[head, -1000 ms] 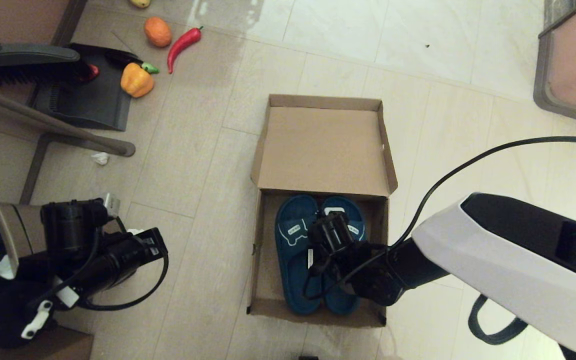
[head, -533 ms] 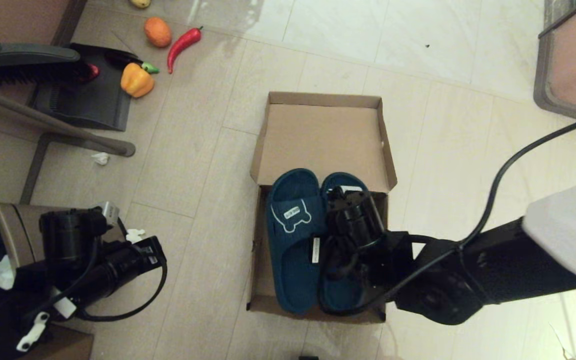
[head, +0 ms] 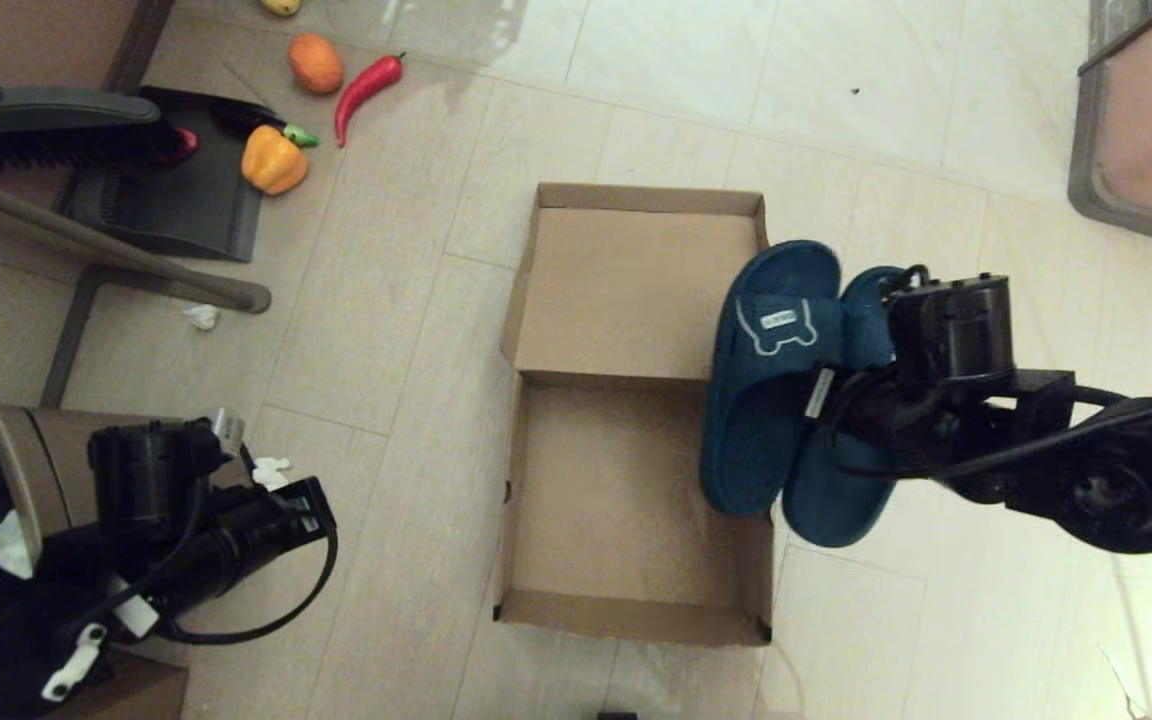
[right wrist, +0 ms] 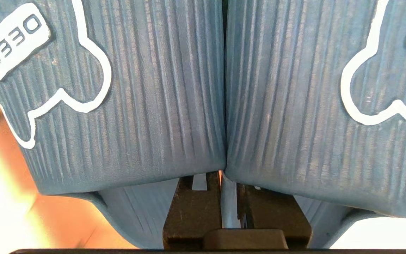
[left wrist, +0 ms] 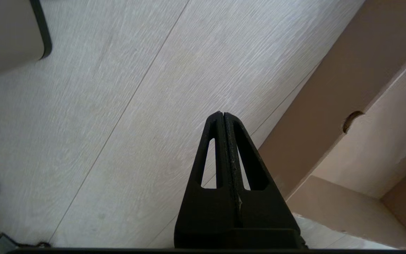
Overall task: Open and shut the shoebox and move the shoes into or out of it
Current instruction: Put the shoes out of the shoe box
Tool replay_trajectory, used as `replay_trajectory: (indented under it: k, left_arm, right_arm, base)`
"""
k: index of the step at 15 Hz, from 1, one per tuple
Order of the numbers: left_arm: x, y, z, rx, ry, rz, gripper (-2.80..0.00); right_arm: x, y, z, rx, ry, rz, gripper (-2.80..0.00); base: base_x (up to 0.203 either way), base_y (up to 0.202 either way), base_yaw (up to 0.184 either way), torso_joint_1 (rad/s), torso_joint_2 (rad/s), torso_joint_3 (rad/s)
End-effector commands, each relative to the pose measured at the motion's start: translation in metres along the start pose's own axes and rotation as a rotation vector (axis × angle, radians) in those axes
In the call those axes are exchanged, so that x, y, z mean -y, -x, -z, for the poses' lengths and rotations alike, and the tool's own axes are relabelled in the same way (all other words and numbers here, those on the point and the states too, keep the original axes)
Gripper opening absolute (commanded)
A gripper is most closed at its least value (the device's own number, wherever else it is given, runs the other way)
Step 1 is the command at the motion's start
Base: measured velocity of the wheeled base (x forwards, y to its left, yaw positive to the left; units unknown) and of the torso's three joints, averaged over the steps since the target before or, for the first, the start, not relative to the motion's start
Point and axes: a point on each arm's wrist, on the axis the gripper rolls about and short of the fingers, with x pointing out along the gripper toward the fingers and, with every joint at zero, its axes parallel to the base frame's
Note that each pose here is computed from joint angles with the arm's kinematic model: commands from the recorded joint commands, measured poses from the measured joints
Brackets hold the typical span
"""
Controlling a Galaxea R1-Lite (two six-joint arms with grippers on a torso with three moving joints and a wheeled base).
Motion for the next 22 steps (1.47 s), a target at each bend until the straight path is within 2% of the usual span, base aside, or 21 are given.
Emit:
replay_trajectory:
  k: [1, 4, 6, 9, 10, 12, 13, 14, 17, 22]
  left_arm:
    - [0.000, -0.005, 0.002, -0.008, 0.001, -0.004, -2.80]
    - [0.002, -0.015, -0.002, -0.003, 0.002, 0.002, -2.80]
    - [0.004, -0.025, -0.003, -0.004, 0.003, 0.000, -2.80]
    - [0.005, -0.036, -0.005, -0.003, 0.007, -0.004, -2.80]
    - [0.006, -0.038, -0.007, 0.006, 0.010, -0.002, -2.80]
    - [0.004, -0.039, -0.009, 0.011, 0.013, -0.006, -2.80]
    - [0.000, -0.040, -0.011, 0.014, 0.020, -0.016, -2.80]
    - [-0.005, -0.041, -0.011, 0.015, 0.027, -0.029, -2.80]
    - [-0.016, -0.042, -0.013, 0.016, 0.046, -0.060, -2.80]
    - [-0.020, -0.044, -0.014, 0.016, 0.068, -0.058, -2.80]
  right_arm:
    - [0.035, -0.016, -0.017, 0.040, -0.044, 0.112, -2.80]
    - [0.091, -0.037, -0.029, 0.048, -0.090, 0.267, -2.80]
    - [0.125, -0.051, -0.022, -0.001, -0.109, 0.333, -2.80]
    - [0.153, -0.084, 0.024, -0.172, -0.103, 0.374, -2.80]
    - [0.158, -0.094, 0.037, -0.206, -0.100, 0.373, -2.80]
    - [0.162, -0.114, 0.057, -0.211, -0.083, 0.350, -2.80]
    - [0.164, -0.121, 0.064, -0.207, -0.060, 0.340, -2.17]
    - [0.165, -0.127, 0.069, -0.209, -0.036, 0.335, 0.00]
    - [0.169, -0.140, 0.080, -0.227, -0.017, 0.337, 0.00]
    - [0.164, -0.123, 0.079, -0.240, -0.004, 0.336, 0.00]
  base:
    - [0.000, 0.000, 0.000, 0.000, 0.00, 0.000]
    - [0.000, 0.000, 0.000, 0.000, 0.00, 0.000]
    - [0.000, 0.000, 0.000, 0.000, 0.00, 0.000]
    - [0.000, 0.000, 0.000, 0.000, 0.00, 0.000]
    - [0.000, 0.000, 0.000, 0.000, 0.00, 0.000]
    - [0.000, 0.000, 0.000, 0.000, 0.00, 0.000]
    - [0.000, 0.000, 0.000, 0.000, 0.00, 0.000]
    - [0.000, 0.000, 0.000, 0.000, 0.00, 0.000]
    - [0.000, 0.000, 0.000, 0.000, 0.00, 0.000]
    - [0.000, 0.000, 0.000, 0.000, 0.00, 0.000]
